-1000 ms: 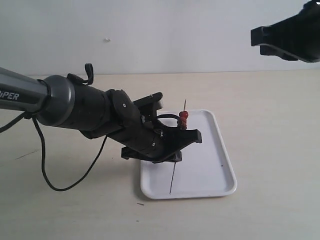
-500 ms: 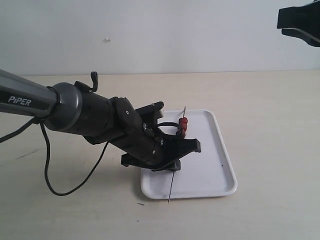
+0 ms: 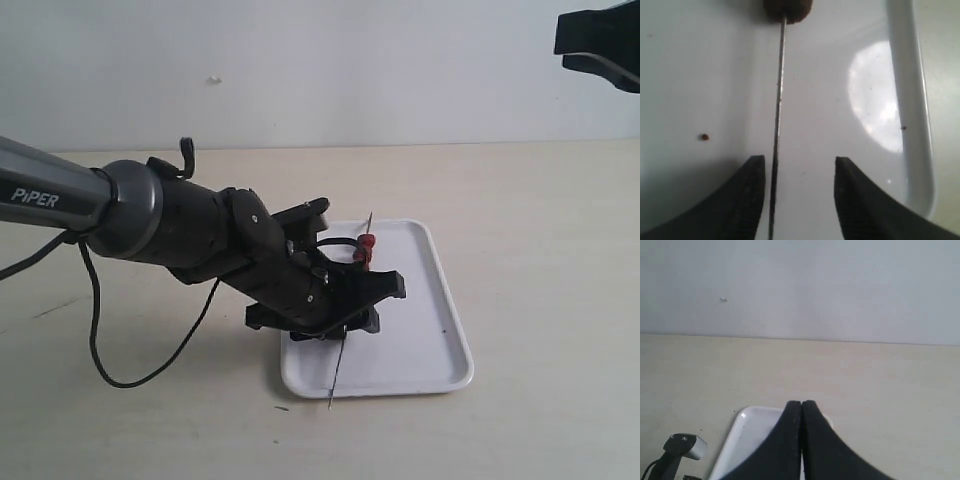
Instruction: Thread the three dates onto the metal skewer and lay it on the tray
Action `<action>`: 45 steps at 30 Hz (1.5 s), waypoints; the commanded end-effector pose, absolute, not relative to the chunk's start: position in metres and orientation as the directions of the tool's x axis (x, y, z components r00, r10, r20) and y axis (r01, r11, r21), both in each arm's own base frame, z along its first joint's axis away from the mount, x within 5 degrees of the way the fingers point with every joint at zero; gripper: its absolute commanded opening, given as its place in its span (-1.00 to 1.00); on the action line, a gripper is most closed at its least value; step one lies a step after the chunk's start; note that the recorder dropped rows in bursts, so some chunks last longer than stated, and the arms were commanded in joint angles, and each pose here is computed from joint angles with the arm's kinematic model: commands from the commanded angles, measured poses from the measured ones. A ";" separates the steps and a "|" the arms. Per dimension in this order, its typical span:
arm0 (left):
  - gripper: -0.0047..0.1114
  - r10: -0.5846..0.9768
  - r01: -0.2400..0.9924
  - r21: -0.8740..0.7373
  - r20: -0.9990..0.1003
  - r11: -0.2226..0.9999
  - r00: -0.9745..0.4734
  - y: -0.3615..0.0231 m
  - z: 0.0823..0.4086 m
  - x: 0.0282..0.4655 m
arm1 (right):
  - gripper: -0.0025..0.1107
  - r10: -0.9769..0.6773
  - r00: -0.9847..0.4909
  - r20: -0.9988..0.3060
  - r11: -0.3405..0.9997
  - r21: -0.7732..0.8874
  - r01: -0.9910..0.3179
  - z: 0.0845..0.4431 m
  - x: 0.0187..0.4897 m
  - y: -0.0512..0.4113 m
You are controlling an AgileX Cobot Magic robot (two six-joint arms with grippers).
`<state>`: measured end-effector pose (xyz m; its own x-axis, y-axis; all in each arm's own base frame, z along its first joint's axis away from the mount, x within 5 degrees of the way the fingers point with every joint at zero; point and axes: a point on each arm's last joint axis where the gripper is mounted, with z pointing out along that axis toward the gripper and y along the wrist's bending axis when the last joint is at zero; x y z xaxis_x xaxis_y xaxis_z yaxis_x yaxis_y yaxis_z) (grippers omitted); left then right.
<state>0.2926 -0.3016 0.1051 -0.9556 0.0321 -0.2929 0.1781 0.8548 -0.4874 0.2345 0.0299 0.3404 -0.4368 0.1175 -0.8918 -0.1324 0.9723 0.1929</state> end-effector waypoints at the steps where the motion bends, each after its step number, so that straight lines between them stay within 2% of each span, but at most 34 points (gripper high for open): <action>1: -0.08 0.081 0.224 -0.475 -0.304 0.851 -0.949 -0.302 0.107 0.290 | -0.96 0.114 -0.432 -0.894 0.974 0.187 -0.131 0.340 0.234 0.029; 18: -0.10 0.161 0.375 -0.412 -0.468 0.830 -0.869 -0.282 0.160 0.302 | -0.96 0.071 -0.414 -0.908 0.976 0.149 -0.160 0.346 0.227 0.029; 21: -0.34 0.199 0.422 -0.387 -0.498 0.820 -0.844 -0.276 0.176 0.297 | -0.96 0.060 -0.402 -0.913 0.975 0.141 -0.173 0.349 0.217 0.029; 24: -0.84 0.199 0.451 -0.373 -0.549 0.811 -0.812 -0.268 0.196 0.289 | -0.96 0.058 -0.374 -0.925 0.976 0.132 -0.174 0.347 0.203 0.028; 25: -0.91 0.198 0.468 -0.362 -0.580 0.806 -0.790 -0.264 0.206 0.285 | -0.96 0.063 -0.351 -0.934 0.978 0.128 -0.165 0.345 0.197 0.026; 30: -0.91 0.179 0.535 -0.294 -0.726 0.792 -0.664 -0.239 0.247 0.264 | -0.96 0.102 -0.209 -0.973 0.986 0.126 -0.106 0.331 0.165 0.017; 36: -0.91 0.086 0.561 -0.209 -0.887 0.801 -0.453 -0.189 0.286 0.221 | -0.96 0.147 0.010 -0.989 0.988 0.147 -0.040 0.315 0.121 0.006; 45: -0.91 -0.001 0.594 -0.093 -0.988 0.799 -0.153 -0.117 0.302 0.145 | -0.96 0.135 0.045 -0.990 0.990 0.133 -0.046 0.281 0.089 0.004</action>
